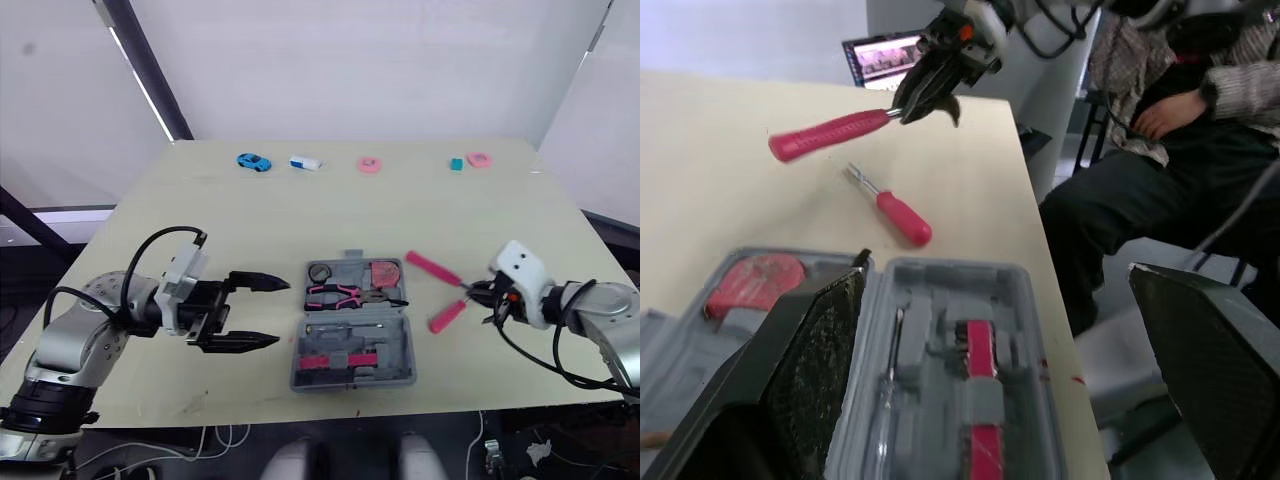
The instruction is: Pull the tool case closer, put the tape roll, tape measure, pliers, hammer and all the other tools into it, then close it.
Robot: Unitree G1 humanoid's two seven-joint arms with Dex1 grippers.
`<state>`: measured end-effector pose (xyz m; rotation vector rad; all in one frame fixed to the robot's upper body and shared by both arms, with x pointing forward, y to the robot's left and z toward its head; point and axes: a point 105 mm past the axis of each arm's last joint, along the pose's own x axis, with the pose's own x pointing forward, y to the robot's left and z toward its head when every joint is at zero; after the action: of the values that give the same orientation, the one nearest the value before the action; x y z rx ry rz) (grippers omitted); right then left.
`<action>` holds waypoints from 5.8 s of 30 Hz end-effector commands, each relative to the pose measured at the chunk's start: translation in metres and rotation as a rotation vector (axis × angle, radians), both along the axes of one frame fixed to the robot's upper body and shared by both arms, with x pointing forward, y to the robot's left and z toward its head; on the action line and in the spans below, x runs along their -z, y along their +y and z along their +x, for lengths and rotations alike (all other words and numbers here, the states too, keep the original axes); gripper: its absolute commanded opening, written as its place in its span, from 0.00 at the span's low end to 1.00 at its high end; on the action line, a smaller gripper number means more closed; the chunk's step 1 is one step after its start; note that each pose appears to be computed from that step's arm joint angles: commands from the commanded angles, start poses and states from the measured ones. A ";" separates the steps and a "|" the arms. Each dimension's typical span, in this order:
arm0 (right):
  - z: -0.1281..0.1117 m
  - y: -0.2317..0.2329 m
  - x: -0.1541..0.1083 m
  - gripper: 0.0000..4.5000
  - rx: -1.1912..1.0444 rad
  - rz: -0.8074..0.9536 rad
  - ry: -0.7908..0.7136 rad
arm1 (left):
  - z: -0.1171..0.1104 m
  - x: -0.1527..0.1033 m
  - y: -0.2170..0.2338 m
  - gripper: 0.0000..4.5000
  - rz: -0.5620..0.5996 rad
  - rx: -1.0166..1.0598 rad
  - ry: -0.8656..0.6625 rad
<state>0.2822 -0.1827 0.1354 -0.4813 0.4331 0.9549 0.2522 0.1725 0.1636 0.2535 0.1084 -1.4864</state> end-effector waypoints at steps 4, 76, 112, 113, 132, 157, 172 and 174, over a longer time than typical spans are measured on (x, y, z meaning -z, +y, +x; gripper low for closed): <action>-0.012 0.064 -0.006 0.02 -0.291 -0.064 0.020 | -0.006 -0.004 0.026 1.00 0.059 -0.004 -0.018; -0.004 0.134 0.032 0.67 -0.407 -0.137 0.026 | -0.006 0.010 0.034 1.00 0.117 0.028 -0.107; 0.006 0.127 0.044 0.01 -0.371 -0.117 0.019 | -0.002 0.009 0.045 1.00 0.131 -0.028 -0.113; 0.006 0.127 0.043 0.01 -0.381 -0.135 0.011 | -0.001 0.009 0.045 1.00 0.128 -0.033 -0.112; 0.007 0.128 0.033 0.01 -0.475 -0.502 -0.018 | -0.003 0.020 0.056 1.00 0.190 -0.046 -0.109; 0.010 0.151 0.044 0.01 -0.462 -0.494 -0.031 | -0.002 0.018 0.055 1.00 0.195 -0.044 -0.116; 0.014 0.153 0.024 0.50 -0.429 -0.351 -0.069 | -0.001 0.018 0.052 1.00 0.181 -0.046 -0.119; 0.014 0.154 0.016 0.50 -0.415 -0.273 -0.078 | 0.000 0.017 0.050 1.00 0.171 -0.046 -0.120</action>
<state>0.2954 -0.0336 0.0978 -0.9398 0.5093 1.2775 0.2540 0.2263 0.1376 0.4547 0.1783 -1.3796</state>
